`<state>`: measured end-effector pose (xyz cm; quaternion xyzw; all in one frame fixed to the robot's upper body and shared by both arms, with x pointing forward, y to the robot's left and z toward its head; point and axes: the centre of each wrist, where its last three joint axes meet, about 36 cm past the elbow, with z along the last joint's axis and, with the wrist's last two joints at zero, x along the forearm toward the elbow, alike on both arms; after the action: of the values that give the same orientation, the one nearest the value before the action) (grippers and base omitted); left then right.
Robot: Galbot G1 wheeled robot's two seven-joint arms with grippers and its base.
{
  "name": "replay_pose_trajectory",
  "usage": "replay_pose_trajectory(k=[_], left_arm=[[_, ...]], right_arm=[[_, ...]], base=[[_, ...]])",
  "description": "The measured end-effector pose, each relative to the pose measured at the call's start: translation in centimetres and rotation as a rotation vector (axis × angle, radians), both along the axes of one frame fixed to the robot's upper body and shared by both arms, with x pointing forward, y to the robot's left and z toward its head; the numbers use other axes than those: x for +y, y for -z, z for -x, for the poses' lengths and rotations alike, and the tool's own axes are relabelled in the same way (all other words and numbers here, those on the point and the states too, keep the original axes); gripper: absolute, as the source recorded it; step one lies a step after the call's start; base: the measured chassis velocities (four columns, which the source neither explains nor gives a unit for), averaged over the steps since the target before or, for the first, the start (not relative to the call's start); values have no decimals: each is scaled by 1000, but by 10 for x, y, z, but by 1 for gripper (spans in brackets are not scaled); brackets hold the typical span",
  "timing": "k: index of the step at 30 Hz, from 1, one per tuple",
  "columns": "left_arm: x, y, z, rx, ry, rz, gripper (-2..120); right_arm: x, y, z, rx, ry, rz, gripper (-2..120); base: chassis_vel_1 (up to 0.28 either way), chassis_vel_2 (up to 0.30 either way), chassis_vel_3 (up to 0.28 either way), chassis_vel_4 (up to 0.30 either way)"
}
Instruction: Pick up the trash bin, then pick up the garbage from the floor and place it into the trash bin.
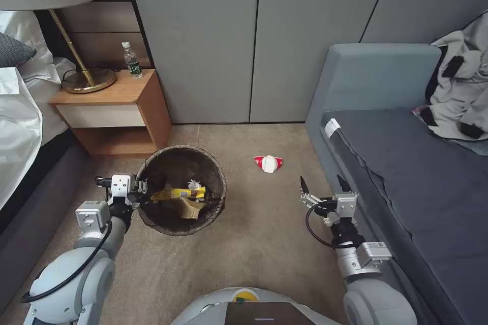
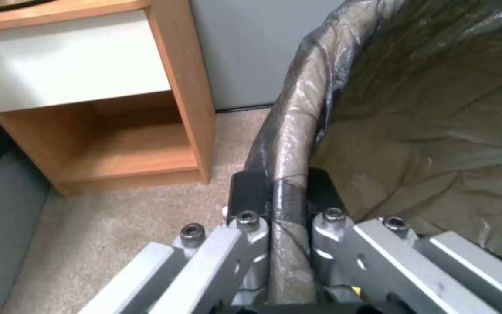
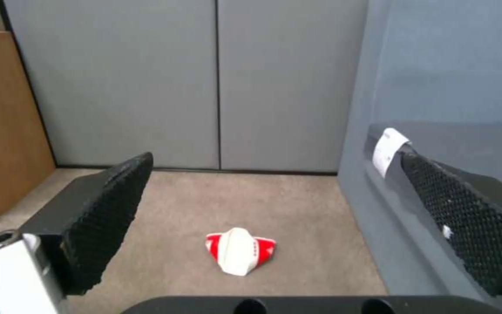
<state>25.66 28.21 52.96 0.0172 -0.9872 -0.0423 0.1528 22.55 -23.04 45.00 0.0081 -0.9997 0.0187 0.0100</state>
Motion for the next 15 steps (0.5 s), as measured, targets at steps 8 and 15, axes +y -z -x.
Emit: replay_pose_trajectory(k=[8, 15], left_arm=[[-1, -1, -1, -7, 9, 3, 3], [0, 2, -2, -7, 15, 10, 3]], right_arm=[[1, -1, 1, -1, 15, -11, 100], [1, -2, 1, 1, 22, -13, 100]], base=[[0, 0, 0, 0], [-13, 10, 17, -10]])
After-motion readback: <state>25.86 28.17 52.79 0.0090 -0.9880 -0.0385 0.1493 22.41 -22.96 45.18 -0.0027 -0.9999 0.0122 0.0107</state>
